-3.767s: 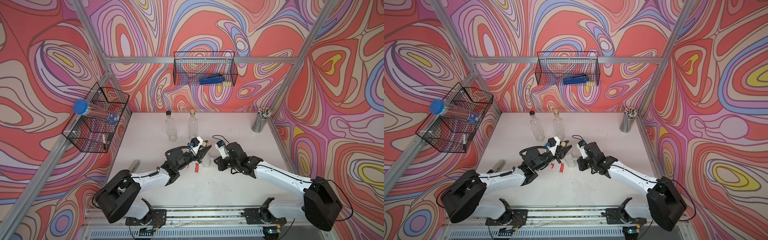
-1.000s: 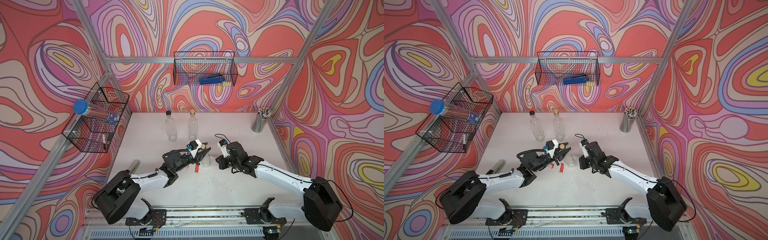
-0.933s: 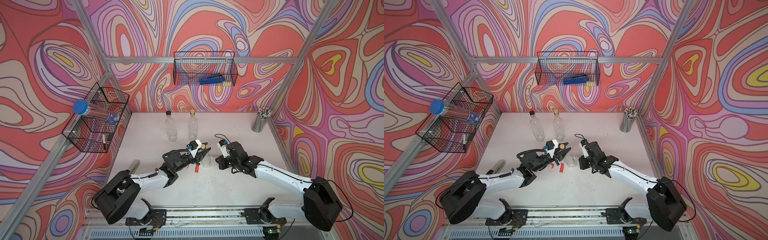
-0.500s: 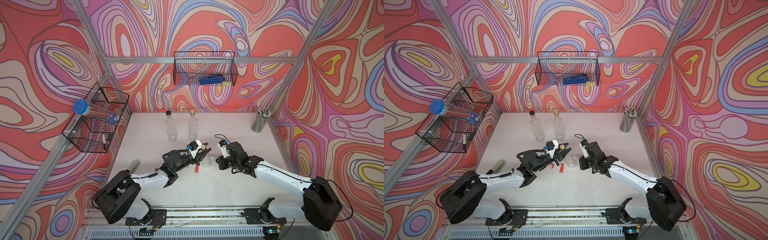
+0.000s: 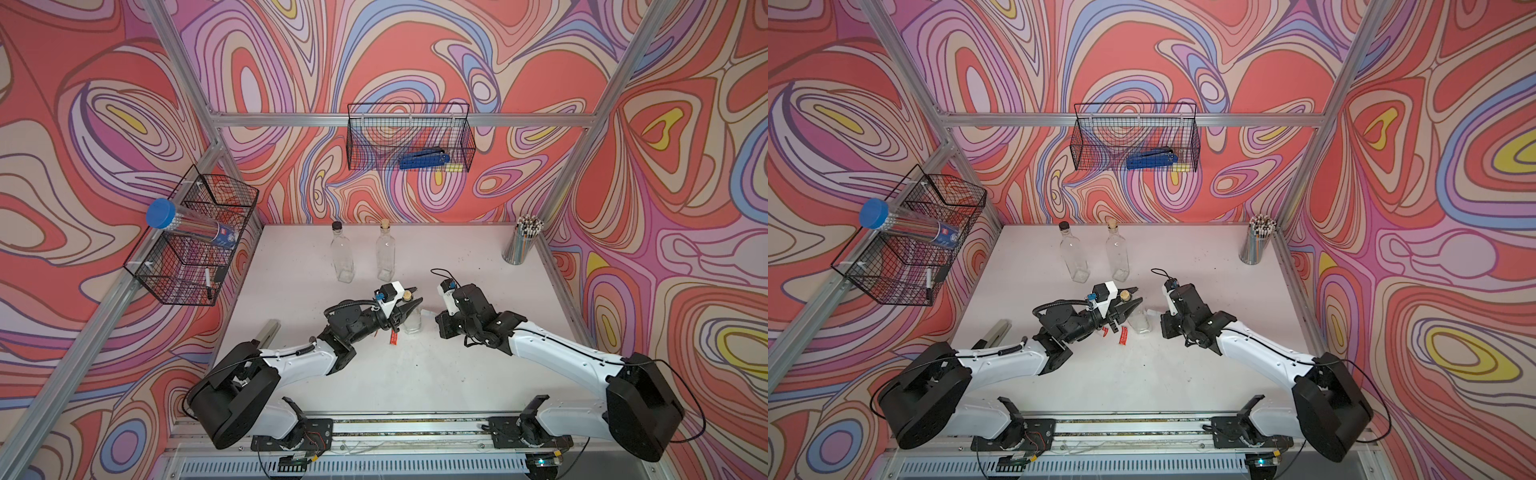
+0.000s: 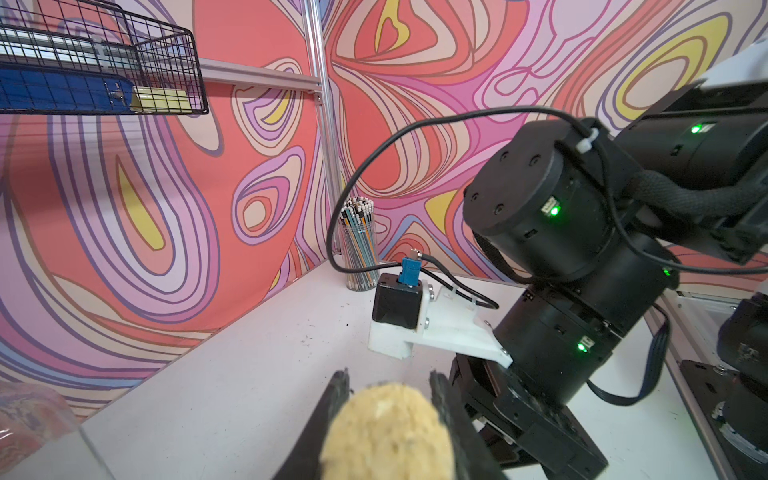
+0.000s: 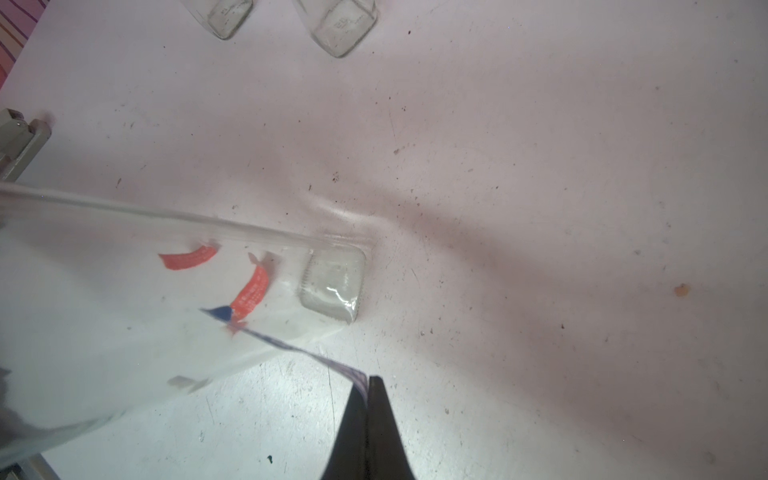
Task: Remove the label from the bottle
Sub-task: Tear open the label from the bottle.
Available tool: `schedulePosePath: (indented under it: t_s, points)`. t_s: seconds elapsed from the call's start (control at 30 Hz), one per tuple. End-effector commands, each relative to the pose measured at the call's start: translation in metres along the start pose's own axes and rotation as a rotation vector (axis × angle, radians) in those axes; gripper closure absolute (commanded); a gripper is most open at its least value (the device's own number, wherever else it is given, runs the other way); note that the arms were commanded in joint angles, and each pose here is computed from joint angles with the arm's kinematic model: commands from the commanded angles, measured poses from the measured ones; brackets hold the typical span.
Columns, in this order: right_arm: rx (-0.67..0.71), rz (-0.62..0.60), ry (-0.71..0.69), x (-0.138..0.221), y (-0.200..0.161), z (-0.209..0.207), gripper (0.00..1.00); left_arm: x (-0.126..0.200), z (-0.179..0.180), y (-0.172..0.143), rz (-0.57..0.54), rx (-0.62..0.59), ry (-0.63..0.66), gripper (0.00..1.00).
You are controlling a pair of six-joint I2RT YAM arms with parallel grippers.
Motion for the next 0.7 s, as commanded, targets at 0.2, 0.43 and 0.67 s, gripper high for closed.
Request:
schedulePosePath:
  t_s: [0.2,0.43,0.67]
  points:
    - [-0.045,0.034,-0.077,-0.003,-0.001,-0.018,1.0,0.013,0.008,-0.082,0.368,0.134,0.053,1.0]
    - [-0.039,0.053,-0.053,-0.007,0.0,-0.016,1.0,-0.005,0.019,-0.065,0.371,0.207,0.117,1.0]
    - [-0.041,0.064,-0.028,-0.011,0.0,-0.013,1.0,-0.025,0.035,-0.058,0.427,0.345,0.234,1.0]
Point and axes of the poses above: each gripper's point midway between its finger pads, its own x axis back along the fingers, its own z axis along the line the jaws close on, y = z × x, the point moved 5 cm from there along x, back along the fingers, and after that the axes turned 8 degrees about x, right-handed, at the moved point
